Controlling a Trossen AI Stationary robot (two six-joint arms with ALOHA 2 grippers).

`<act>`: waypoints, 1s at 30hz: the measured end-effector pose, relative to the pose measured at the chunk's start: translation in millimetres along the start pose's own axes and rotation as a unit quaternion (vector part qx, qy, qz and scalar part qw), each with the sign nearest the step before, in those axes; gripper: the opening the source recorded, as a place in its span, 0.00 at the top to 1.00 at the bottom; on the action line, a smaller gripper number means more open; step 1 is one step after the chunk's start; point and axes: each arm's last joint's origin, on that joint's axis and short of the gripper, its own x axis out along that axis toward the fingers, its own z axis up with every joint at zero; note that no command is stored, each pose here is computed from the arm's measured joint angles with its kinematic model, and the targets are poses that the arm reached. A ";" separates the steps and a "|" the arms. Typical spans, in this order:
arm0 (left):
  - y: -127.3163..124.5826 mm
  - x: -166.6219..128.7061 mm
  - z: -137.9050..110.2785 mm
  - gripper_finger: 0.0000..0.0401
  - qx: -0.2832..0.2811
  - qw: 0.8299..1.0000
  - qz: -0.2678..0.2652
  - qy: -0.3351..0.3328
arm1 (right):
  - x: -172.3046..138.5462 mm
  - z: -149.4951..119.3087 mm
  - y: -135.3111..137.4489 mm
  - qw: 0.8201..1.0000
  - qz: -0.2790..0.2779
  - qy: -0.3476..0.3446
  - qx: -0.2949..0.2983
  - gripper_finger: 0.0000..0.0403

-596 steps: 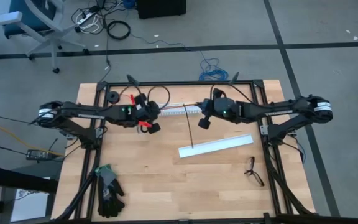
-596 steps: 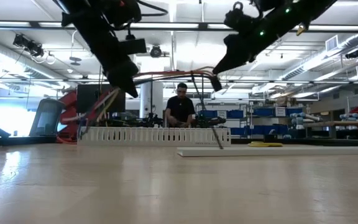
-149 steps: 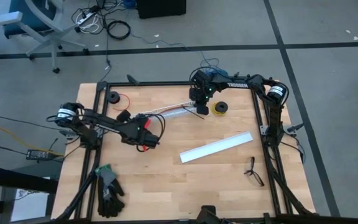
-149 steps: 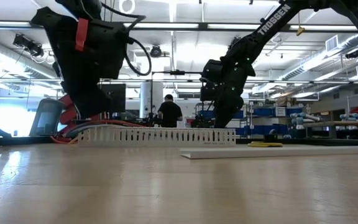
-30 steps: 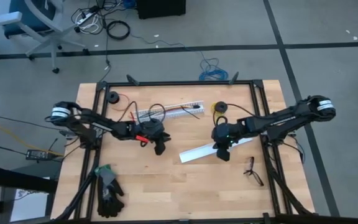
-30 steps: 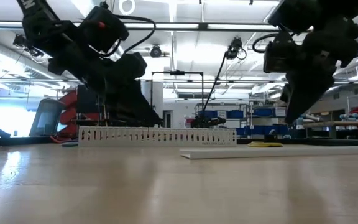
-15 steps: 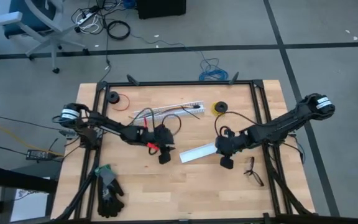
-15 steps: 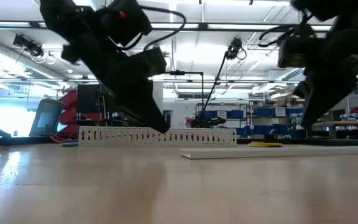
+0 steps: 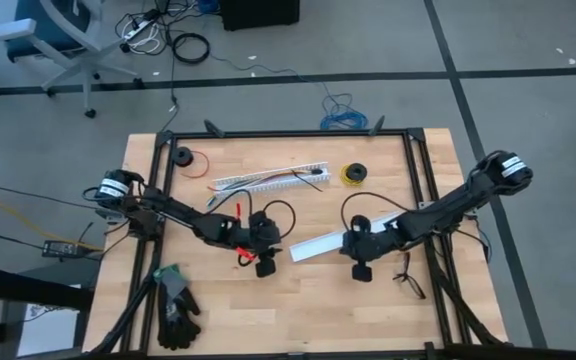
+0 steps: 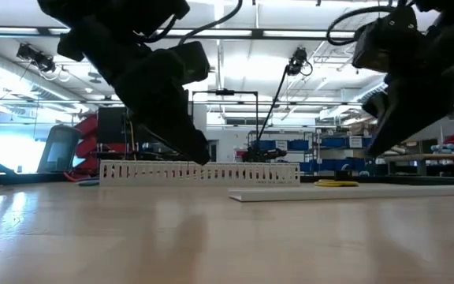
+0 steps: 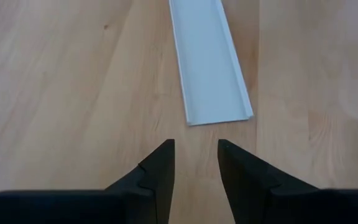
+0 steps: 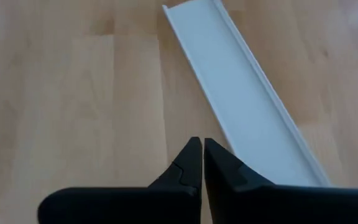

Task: Ziptie cables
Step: Close the white cable duct

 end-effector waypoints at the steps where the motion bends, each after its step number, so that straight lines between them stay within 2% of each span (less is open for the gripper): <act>1: -0.6 -0.2 -0.7 0.67 -0.002 1.000 0.000 0.002 | 3.8 0.5 0.1 1.000 -0.001 -0.003 -0.016 0.97; 4: -1.4 -0.5 -1.7 0.67 -0.009 1.000 0.000 0.005 | 17.6 2.5 -0.5 0.999 -0.005 -0.008 -0.048 0.92; 10: -1.5 -0.6 -2.2 0.67 -0.035 0.999 0.000 0.006 | 41.8 -0.4 -1.3 0.995 -0.025 0.033 -0.087 0.80; 14: -4.3 -1.3 -2.4 0.67 -0.036 0.999 -0.004 0.004 | 51.2 1.3 -1.3 0.992 -0.035 0.042 -0.115 0.77; 17: -5.4 -1.5 -2.9 0.67 -0.035 0.999 -0.006 0.004 | 54.9 1.1 -3.5 0.990 -0.041 0.051 -0.128 0.82; 22: -5.3 -1.5 -2.7 0.67 -0.028 1.000 -0.005 0.003 | 56.5 2.3 -6.6 0.990 -0.045 0.050 -0.126 0.98; 30: -4.8 -1.4 0.8 0.67 -0.004 1.000 0.003 -0.016 | 48.8 10.8 -4.9 0.992 -0.034 0.034 -0.121 0.99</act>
